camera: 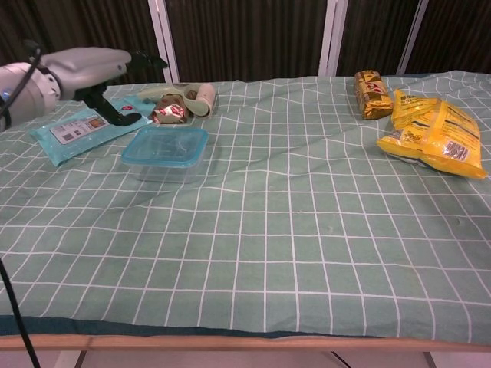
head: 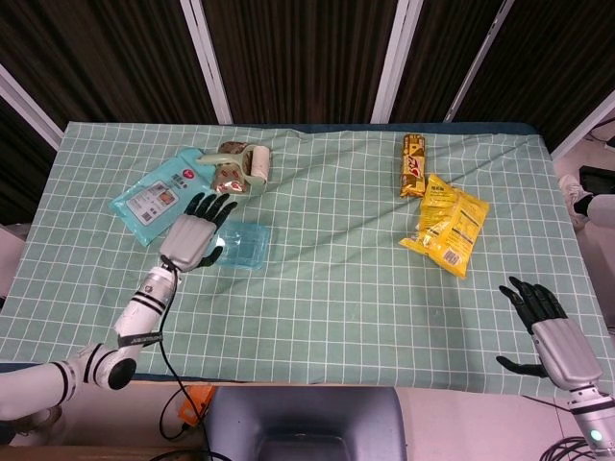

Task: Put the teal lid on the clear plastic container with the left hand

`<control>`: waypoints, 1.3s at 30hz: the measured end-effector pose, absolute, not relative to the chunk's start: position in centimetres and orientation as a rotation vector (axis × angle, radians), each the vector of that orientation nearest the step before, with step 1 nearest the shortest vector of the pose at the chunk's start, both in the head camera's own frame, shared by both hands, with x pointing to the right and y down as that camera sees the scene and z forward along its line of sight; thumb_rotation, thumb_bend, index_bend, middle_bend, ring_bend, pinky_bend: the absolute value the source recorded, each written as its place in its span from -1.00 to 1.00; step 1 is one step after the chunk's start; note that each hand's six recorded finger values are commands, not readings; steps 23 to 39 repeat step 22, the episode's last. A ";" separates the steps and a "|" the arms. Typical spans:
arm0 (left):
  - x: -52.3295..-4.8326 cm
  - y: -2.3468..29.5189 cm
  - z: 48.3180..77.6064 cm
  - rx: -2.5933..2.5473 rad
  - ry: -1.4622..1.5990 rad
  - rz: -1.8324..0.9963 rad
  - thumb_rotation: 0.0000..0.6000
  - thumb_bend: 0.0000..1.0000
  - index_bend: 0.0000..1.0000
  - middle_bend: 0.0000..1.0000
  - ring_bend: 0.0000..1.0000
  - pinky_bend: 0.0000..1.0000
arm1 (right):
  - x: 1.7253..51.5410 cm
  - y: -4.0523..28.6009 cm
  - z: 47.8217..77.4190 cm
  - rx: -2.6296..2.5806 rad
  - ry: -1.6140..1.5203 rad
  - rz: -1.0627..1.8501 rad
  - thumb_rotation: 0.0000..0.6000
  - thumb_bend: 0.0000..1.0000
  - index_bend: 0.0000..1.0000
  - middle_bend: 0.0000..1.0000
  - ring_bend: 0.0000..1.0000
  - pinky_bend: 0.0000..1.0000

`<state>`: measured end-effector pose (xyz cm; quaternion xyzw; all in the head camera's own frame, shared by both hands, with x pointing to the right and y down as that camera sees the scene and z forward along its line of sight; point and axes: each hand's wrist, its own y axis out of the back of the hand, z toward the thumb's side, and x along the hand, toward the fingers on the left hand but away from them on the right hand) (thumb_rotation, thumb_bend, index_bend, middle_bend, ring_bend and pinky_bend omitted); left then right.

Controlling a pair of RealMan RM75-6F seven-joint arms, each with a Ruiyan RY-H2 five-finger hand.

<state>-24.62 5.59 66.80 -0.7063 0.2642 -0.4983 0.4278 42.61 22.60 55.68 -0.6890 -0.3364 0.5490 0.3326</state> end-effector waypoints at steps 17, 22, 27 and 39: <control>-41.1 23.7 61.2 -1.633 0.921 -1.387 1.00 -0.26 -1.00 -1.00 -1.00 -1.00 | 40.5 23.4 57.7 -1.745 -0.765 1.474 1.00 -0.65 -1.00 -1.00 -1.00 -1.00; -41.0 25.0 60.8 -1.620 0.894 -1.362 1.00 -0.26 -1.00 -1.00 -1.00 -1.00 | 40.4 23.5 57.8 -1.742 -0.766 1.481 1.00 -0.65 -1.00 -1.00 -1.00 -1.00; -41.0 25.0 60.8 -1.620 0.894 -1.362 1.00 -0.26 -1.00 -1.00 -1.00 -1.00 | 40.4 23.5 57.8 -1.742 -0.766 1.481 1.00 -0.65 -1.00 -1.00 -1.00 -1.00; -41.0 25.0 60.8 -1.620 0.894 -1.362 1.00 -0.26 -1.00 -1.00 -1.00 -1.00 | 40.4 23.5 57.8 -1.742 -0.766 1.481 1.00 -0.65 -1.00 -1.00 -1.00 -1.00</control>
